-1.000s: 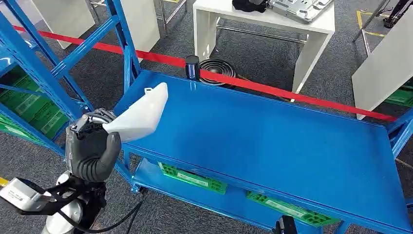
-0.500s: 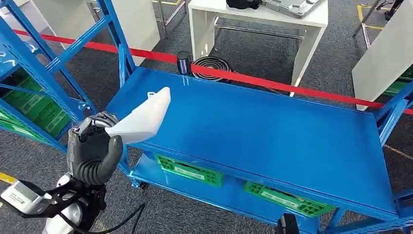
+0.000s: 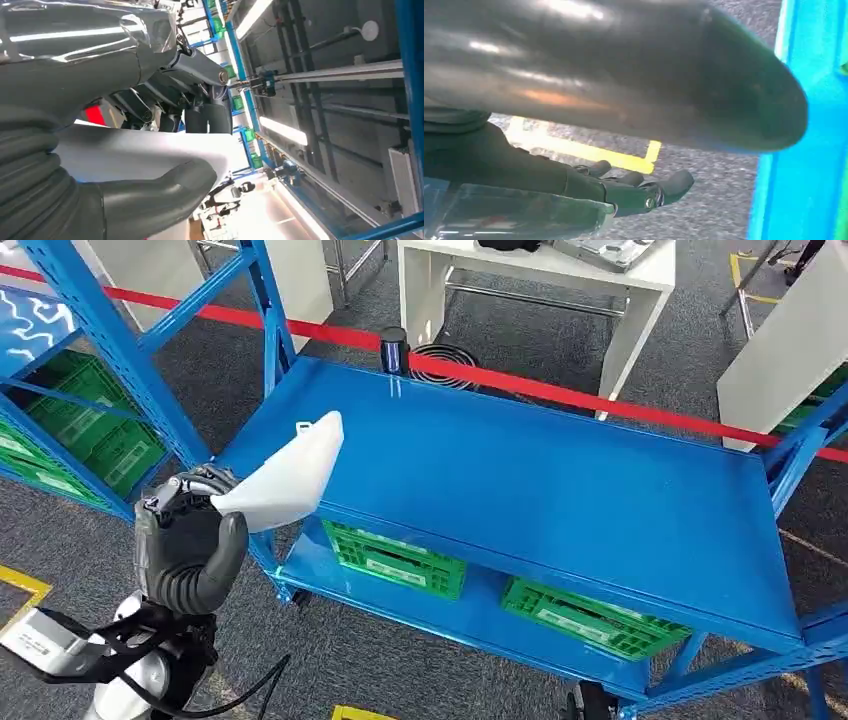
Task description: Take the parts from the cabinet and place them on the table.
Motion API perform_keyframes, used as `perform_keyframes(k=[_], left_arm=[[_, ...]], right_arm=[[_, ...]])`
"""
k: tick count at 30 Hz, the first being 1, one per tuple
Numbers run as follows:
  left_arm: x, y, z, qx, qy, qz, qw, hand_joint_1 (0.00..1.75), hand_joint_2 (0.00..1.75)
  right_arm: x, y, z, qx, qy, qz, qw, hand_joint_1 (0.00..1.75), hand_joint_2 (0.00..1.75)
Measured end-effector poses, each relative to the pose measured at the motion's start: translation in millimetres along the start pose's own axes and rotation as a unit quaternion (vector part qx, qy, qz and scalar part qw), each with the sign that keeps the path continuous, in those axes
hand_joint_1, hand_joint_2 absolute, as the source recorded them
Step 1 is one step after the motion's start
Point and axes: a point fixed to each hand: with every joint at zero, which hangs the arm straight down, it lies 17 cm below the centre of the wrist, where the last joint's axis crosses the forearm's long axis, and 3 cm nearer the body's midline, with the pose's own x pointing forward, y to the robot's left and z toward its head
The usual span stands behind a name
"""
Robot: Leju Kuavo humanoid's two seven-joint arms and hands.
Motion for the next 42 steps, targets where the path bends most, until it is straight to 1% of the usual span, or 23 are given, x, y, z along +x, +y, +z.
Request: perform_keyframes(k=[12,26,36,42], left_arm=[[-1.0,0.4,1.0,0.000,0.001,-0.001,1.000,1.75,1.75],[1.3,3.9,1.0,0.010,-0.005,-0.002,1.000,1.75,1.75],[-1.2,5.9,9.2,0.021,0.003,-0.005,1.000,1.75,1.75],[-0.8,6.3,12.1,0.022,0.004,-0.006,1.000,1.75,1.75]], right_arm=[[3.6,-0.3,-1.2,0.000,-0.003,-0.001,1.000,0.00,0.00],[-3.4,0.5,1.2,0.000,0.001,-0.002,1.000,0.00,0.00],[-3.2,-9.3,-0.2,-0.006,0.000,0.004,1.000,0.00,0.00],[-5.7,-8.1,0.6,-0.004,0.002,0.008,1.000,0.00,0.00]])
